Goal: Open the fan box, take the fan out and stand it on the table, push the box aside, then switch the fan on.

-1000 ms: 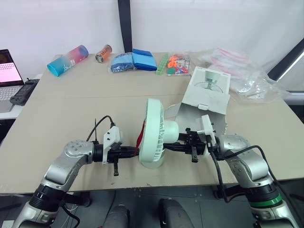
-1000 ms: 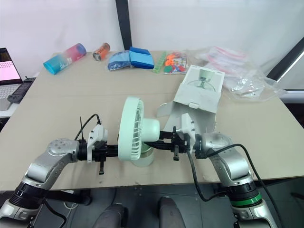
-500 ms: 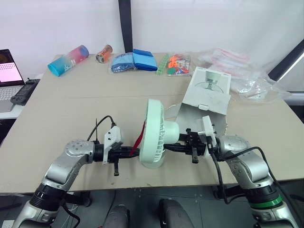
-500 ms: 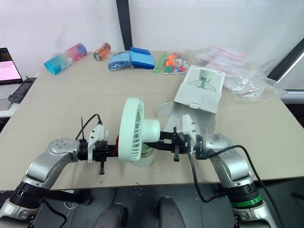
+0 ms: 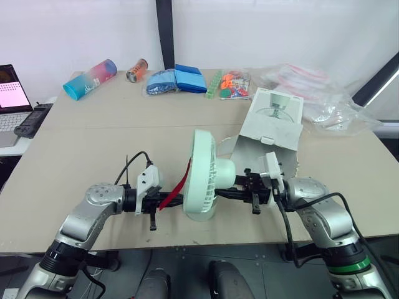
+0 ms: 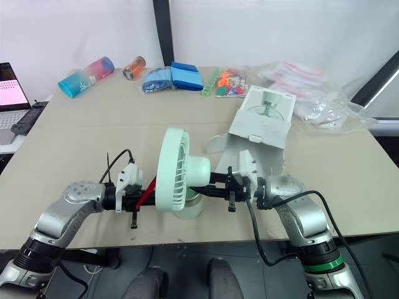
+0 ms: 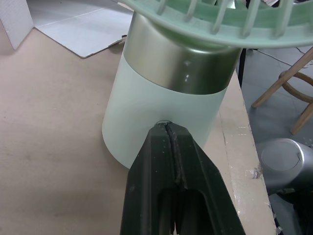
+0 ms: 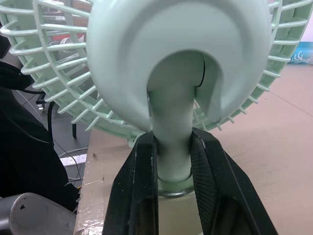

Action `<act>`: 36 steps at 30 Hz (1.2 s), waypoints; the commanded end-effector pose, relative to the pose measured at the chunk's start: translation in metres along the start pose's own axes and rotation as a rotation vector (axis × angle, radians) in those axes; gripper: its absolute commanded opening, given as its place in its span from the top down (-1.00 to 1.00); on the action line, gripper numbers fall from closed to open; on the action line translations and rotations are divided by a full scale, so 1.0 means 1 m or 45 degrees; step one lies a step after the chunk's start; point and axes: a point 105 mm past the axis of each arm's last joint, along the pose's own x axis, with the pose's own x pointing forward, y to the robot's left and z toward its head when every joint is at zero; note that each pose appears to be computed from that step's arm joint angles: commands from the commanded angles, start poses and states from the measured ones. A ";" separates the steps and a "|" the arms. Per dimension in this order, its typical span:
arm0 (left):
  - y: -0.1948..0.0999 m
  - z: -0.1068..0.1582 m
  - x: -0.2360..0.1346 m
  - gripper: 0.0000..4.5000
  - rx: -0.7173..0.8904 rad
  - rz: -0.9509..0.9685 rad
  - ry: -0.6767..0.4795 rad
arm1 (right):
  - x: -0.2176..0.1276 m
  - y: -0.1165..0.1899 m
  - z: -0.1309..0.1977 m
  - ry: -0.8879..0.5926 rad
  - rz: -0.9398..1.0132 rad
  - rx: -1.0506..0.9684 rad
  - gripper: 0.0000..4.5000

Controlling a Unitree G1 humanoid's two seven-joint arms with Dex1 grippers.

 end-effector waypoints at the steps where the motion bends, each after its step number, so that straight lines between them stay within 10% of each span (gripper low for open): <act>1: -0.005 0.009 0.005 0.97 0.058 -0.041 -0.029 | -0.003 0.003 -0.014 0.069 0.008 0.052 0.82; 13: 0.012 0.013 -0.071 0.97 -0.030 0.301 -0.062 | -0.010 -0.009 0.025 -0.082 -0.039 0.035 0.82; 36: 0.002 0.007 -0.072 0.97 -0.079 0.377 -0.080 | 0.040 -0.044 0.070 -0.200 -0.138 -0.101 0.82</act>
